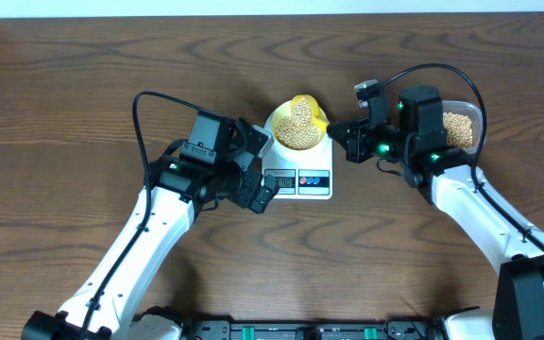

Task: Scoop item into bowl and weigh 50g on scale
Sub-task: 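Tip the scoop over the yellow bowl to pour the soybeans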

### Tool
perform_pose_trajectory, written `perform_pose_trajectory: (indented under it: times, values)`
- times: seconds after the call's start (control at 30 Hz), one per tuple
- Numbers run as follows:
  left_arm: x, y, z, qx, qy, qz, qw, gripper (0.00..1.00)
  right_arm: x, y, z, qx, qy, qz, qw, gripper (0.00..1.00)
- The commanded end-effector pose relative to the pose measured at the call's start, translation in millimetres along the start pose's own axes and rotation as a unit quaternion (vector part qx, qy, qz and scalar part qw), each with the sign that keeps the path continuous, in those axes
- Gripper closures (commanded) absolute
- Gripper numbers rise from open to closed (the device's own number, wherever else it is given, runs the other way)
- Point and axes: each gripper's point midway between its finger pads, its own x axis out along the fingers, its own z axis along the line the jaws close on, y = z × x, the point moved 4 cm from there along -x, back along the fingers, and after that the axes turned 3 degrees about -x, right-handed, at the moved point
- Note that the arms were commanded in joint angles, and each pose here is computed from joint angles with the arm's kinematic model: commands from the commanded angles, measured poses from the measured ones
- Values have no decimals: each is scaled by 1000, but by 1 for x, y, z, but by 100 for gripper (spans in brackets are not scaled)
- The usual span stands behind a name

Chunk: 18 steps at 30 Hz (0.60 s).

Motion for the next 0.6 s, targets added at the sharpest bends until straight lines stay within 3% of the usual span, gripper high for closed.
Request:
perform_pose_trajectory:
  times: [0.0, 0.57]
  values:
    - [2, 3, 1, 6, -2, 5, 1000, 2, 1, 1, 1, -32, -4, 2, 999, 99]
    - [2, 3, 1, 6, -2, 5, 1000, 2, 1, 1, 0, -84, -1, 2, 996, 99]
